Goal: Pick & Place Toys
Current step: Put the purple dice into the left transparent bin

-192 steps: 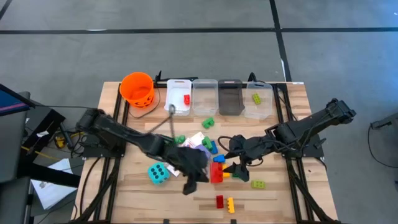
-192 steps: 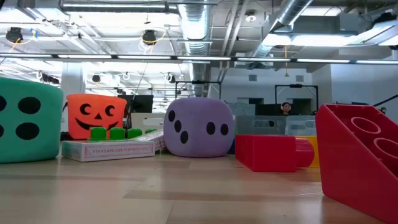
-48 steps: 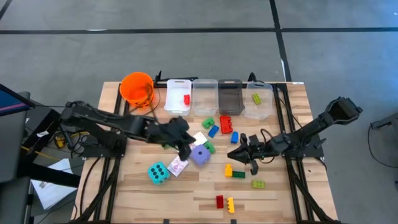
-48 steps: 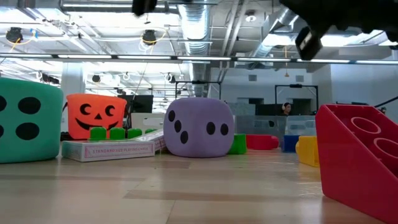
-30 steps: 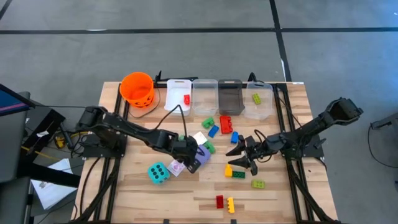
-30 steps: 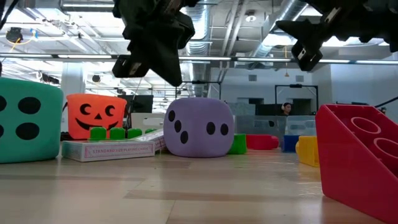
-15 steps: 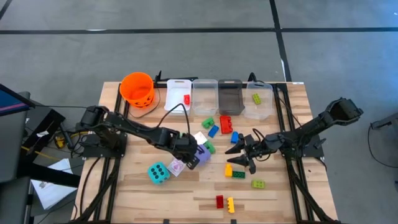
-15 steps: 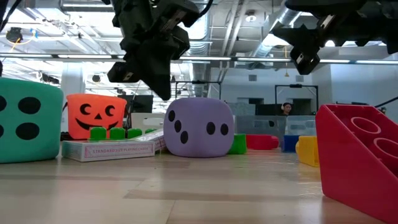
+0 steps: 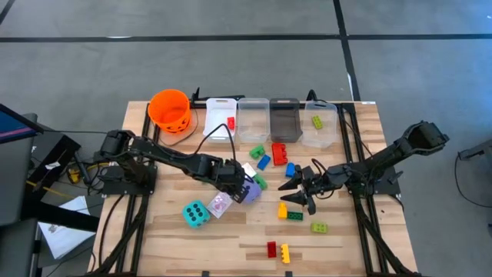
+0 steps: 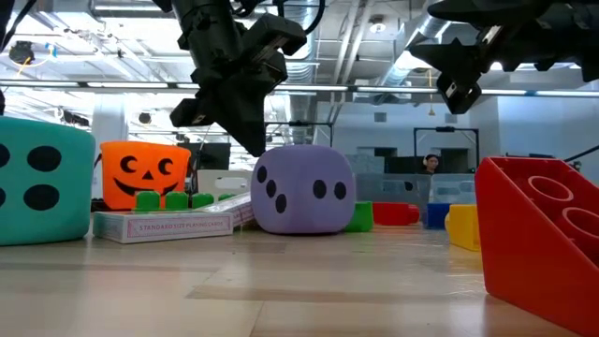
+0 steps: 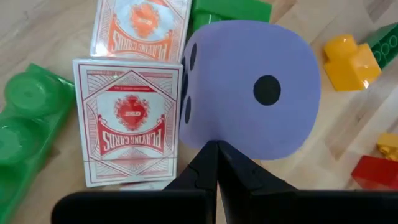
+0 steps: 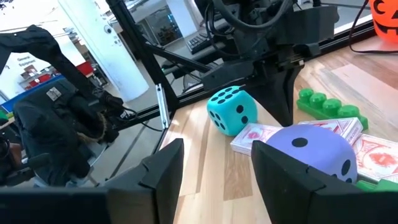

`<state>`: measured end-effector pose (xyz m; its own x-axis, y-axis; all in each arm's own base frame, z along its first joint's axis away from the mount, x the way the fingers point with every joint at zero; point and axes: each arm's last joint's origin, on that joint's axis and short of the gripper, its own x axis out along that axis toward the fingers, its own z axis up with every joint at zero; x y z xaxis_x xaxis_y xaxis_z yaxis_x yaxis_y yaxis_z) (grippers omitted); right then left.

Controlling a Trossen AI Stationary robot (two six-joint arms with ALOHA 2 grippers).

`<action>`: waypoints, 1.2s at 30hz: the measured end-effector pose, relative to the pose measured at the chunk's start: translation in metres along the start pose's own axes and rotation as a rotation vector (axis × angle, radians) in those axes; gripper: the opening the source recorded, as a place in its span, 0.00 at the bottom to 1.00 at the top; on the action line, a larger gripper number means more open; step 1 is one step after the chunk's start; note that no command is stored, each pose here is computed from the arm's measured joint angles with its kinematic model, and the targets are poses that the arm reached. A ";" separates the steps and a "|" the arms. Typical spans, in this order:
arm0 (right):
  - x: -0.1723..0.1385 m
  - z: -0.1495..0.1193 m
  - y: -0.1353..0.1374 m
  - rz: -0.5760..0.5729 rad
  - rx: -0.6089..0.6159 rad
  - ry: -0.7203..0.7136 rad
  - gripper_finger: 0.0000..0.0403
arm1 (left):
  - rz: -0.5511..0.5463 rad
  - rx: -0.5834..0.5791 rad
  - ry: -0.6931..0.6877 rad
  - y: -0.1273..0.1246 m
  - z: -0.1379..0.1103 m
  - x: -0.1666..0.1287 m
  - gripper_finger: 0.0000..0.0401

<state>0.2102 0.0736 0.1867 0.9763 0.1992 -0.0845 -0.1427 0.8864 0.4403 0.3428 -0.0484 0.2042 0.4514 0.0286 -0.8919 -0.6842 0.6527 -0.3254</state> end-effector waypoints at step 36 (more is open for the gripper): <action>0.001 0.003 -0.007 -0.030 0.002 -0.011 0.46 | -0.023 0.003 0.032 0.003 0.008 0.027 0.00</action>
<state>0.2124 0.0668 0.1864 0.9818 0.1682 -0.0879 -0.1133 0.8909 0.4398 0.3580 -0.0394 0.1817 0.4483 -0.0103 -0.8938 -0.6724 0.6550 -0.3448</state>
